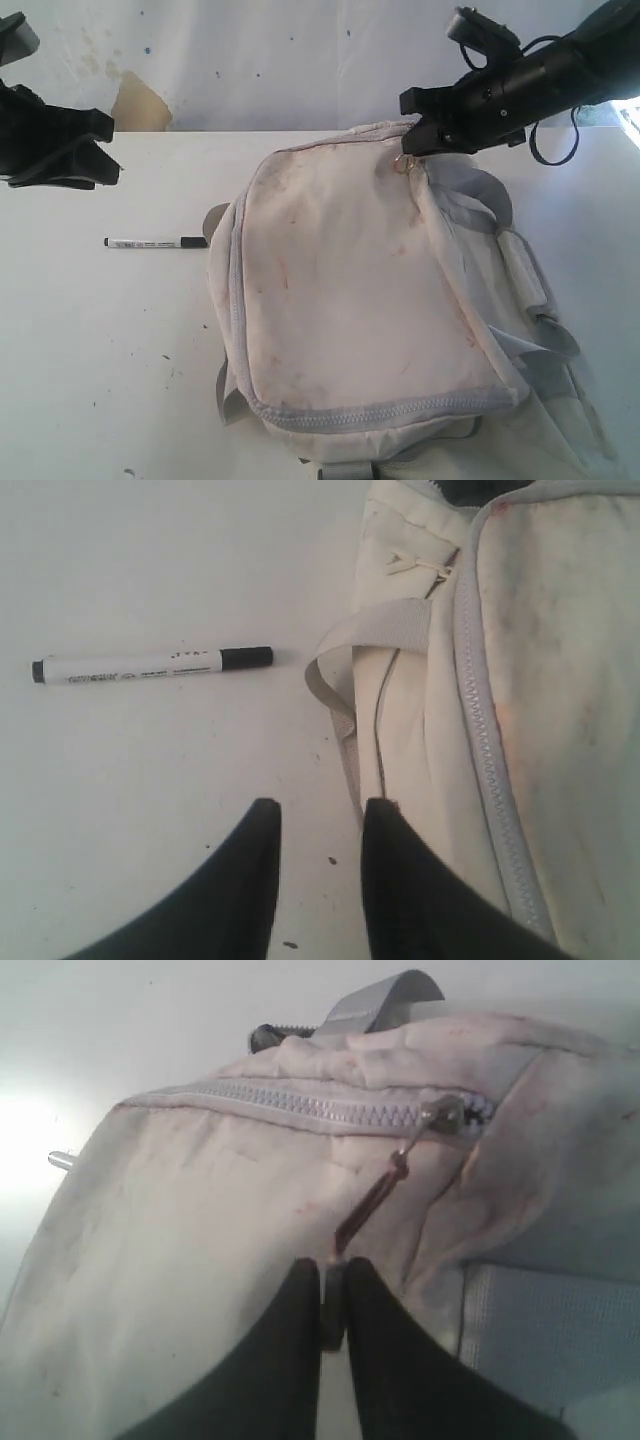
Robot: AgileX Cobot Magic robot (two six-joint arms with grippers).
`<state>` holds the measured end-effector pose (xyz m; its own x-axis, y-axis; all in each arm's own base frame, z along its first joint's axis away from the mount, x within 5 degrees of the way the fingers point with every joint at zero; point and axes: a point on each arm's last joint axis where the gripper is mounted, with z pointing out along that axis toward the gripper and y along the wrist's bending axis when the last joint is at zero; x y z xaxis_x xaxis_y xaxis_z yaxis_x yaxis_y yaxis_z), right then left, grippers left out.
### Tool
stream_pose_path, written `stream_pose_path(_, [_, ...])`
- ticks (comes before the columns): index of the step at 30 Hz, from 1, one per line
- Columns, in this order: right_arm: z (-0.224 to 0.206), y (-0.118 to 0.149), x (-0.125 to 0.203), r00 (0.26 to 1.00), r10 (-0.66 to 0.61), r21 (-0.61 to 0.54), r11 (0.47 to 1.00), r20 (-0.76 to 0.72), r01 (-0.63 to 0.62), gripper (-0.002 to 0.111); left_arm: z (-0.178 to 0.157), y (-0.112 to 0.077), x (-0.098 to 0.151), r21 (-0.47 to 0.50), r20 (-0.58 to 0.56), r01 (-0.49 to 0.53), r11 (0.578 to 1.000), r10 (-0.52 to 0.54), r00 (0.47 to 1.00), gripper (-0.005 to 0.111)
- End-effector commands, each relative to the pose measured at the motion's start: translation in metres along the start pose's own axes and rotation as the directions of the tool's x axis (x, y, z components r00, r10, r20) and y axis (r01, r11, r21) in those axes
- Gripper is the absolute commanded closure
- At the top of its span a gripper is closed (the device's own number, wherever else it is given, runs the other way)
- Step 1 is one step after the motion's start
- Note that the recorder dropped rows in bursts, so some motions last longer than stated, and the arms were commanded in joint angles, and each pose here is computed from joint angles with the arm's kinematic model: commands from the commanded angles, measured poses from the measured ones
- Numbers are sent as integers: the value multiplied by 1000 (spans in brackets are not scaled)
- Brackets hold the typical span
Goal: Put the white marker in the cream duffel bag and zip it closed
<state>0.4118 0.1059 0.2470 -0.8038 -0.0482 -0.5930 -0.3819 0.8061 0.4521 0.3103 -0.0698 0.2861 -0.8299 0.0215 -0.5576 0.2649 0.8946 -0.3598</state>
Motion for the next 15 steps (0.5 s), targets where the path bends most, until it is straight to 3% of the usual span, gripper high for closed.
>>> stream_pose_path(1, [-2,2,-1,1000,2,-16,1000,-3,-2,67,2,-5,-3,56,20,62,996,-64,998,78])
stream_pose_path(3, [-2,2,-1,1000,2,-16,1000,-3,-2,57,4,-6,-4,75,20,58,995,-60,998,78])
stream_pose_path(9, [-16,-1,-12,1000,-5,3,1000,29,5,57,14,-25,-5,189,40,-14,982,6,999,78])
stream_pose_path(15, [-32,-24,-12,990,140,93,986,-2,-139,57,35,-53,-2,272,34,1,962,-11,999,78])
